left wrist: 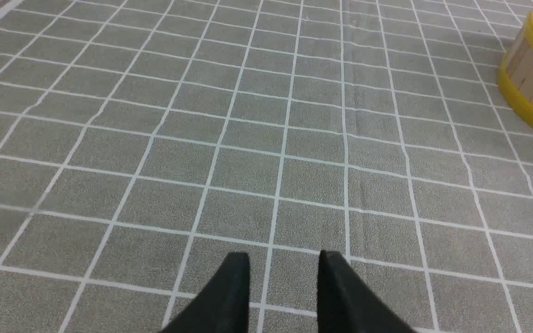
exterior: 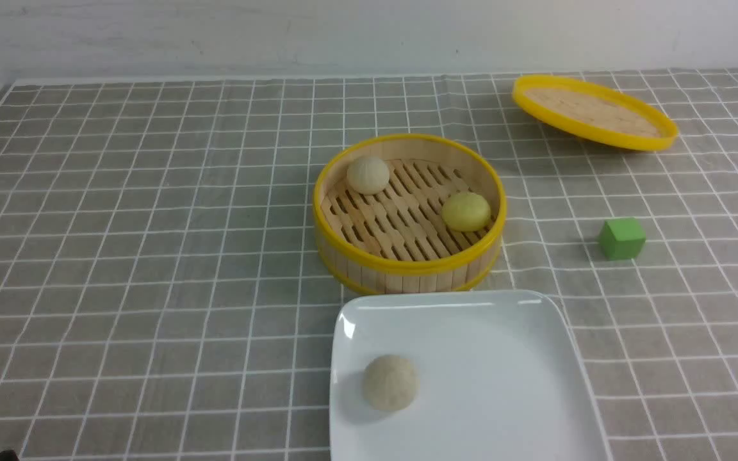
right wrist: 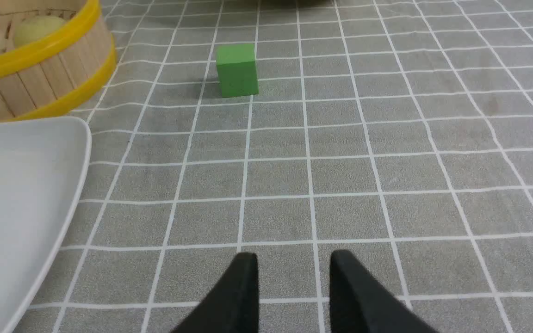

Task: Put the steamed buns into the plate on the grey tablecloth.
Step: 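Reach toward a bun in the bamboo steamer with the right gripper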

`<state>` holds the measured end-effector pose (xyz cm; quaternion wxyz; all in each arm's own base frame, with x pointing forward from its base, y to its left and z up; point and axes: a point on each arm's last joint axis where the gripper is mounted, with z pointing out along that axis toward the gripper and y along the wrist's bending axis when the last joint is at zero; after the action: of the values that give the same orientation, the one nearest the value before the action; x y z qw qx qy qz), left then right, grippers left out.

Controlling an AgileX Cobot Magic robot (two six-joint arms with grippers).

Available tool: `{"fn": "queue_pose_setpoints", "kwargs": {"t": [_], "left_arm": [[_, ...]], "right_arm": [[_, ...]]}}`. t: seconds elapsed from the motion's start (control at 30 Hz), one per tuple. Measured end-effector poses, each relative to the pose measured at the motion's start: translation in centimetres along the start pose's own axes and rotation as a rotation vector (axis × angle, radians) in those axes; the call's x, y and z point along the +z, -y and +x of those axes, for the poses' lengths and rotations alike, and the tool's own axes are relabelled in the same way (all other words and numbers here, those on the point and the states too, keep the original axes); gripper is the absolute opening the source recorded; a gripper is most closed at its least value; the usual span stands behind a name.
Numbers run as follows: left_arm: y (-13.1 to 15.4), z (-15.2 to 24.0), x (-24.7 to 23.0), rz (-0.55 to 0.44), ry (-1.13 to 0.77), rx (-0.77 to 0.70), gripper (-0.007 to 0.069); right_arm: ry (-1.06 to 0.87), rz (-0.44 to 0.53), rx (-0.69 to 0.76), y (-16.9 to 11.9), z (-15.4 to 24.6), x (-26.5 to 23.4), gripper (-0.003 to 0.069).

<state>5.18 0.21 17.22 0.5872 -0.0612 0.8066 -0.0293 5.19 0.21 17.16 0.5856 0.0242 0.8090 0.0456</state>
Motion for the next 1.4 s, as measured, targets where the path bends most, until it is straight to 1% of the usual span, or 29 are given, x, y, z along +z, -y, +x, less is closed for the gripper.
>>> {"fn": "queue_pose_setpoints", "kwargs": {"t": [0.67,1.27,1.37,1.4], "left_arm": [[-0.01,0.00,0.00,-0.001,0.000,0.002,0.0241],[-0.31,-0.08,-0.01,-0.035,0.007,0.085,0.0241],[-0.23,-0.05,0.00,-0.026,0.006,0.041,0.0241],[-0.06,-0.01,0.00,0.013,0.004,-0.043,0.0241]], "right_arm": [[0.000,0.000,0.000,0.00,0.00,0.00,0.0240],[0.000,0.000,0.000,0.00,0.00,0.00,0.0240],[0.000,0.000,0.000,0.00,0.00,0.00,0.0240],[0.000,-0.001,0.003,-0.01,0.00,0.00,0.0240]]}}
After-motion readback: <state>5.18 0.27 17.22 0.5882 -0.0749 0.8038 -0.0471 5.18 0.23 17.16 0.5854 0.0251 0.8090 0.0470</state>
